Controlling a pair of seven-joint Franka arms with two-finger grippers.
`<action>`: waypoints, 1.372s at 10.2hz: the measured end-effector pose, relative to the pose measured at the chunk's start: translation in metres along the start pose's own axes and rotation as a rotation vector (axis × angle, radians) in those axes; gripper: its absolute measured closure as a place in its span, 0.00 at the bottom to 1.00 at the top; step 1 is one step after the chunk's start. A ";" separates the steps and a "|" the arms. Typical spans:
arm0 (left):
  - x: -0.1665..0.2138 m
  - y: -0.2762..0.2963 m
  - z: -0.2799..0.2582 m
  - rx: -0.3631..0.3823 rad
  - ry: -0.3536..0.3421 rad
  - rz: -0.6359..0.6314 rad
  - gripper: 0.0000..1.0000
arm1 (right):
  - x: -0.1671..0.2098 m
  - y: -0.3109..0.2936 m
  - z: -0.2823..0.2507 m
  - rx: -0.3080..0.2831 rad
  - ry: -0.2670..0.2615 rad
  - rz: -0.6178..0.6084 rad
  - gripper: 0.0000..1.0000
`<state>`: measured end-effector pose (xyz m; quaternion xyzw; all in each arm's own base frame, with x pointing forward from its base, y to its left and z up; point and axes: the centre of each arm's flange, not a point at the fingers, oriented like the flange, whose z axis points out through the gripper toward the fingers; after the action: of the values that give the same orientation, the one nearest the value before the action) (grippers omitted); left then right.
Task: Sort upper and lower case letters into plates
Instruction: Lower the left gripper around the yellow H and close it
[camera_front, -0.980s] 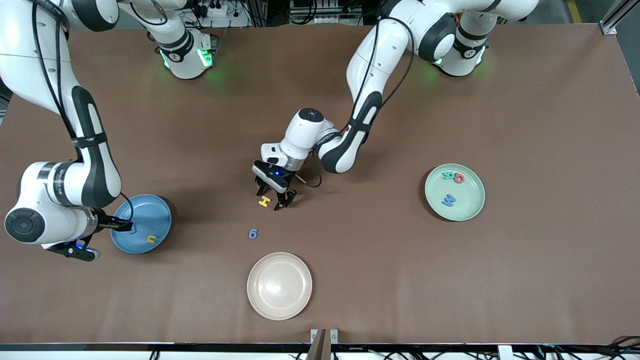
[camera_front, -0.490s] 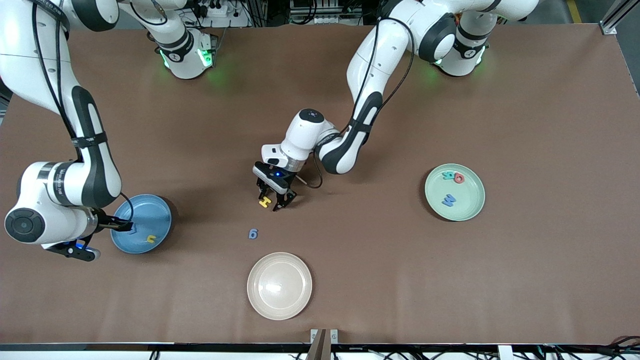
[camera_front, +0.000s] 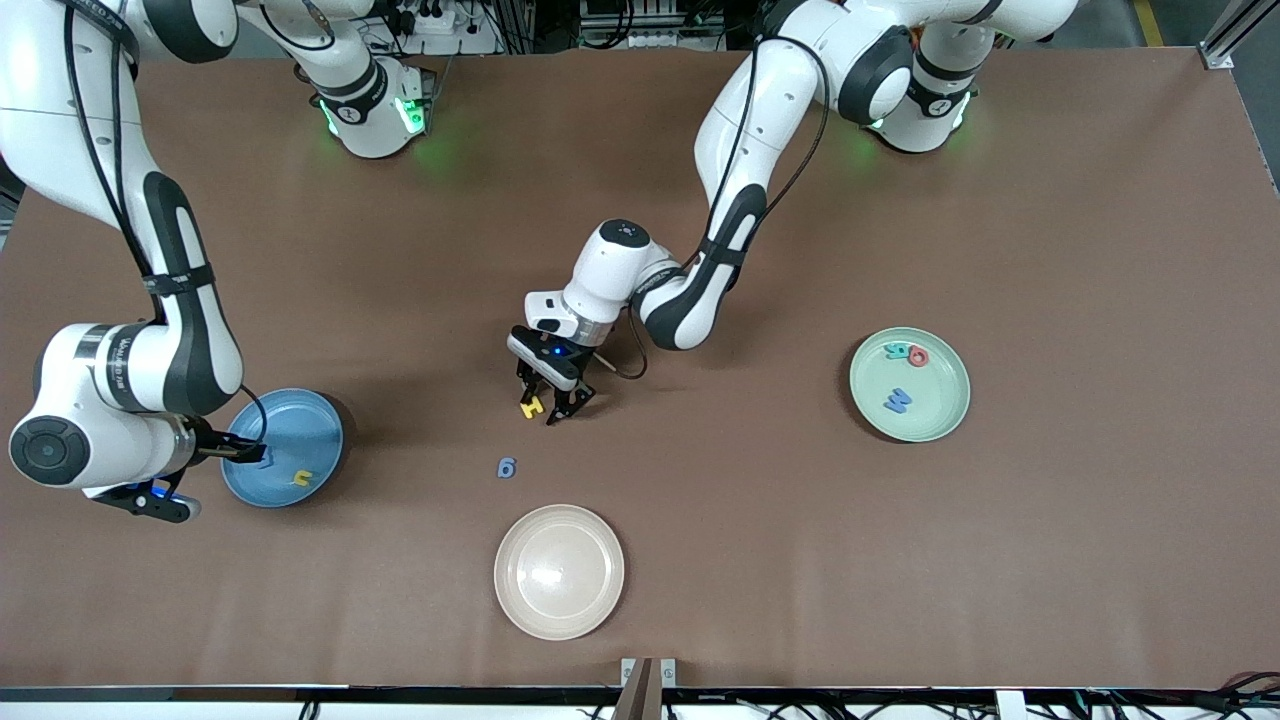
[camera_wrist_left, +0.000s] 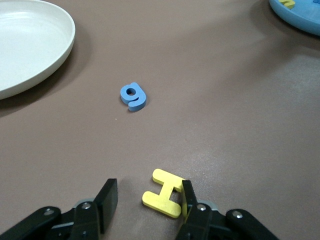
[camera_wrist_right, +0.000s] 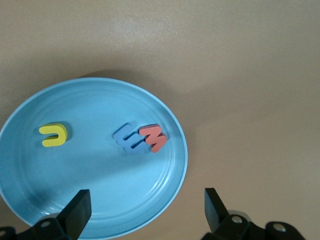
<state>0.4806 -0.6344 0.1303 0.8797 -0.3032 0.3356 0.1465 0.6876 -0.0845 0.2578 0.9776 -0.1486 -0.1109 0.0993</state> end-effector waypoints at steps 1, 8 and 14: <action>0.000 0.000 0.000 0.000 0.000 0.000 0.37 | 0.000 0.000 0.000 0.000 0.000 0.000 0.00; -0.006 0.027 -0.002 -0.024 0.001 0.026 0.32 | 0.000 -0.001 -0.001 0.000 0.002 -0.001 0.00; -0.005 0.022 -0.001 -0.015 0.005 0.031 0.54 | 0.000 -0.001 -0.002 0.001 0.003 -0.002 0.00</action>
<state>0.4631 -0.6489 0.1293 0.8730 -0.3188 0.3379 0.1488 0.6884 -0.0829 0.2591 0.9780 -0.1475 -0.1096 0.0991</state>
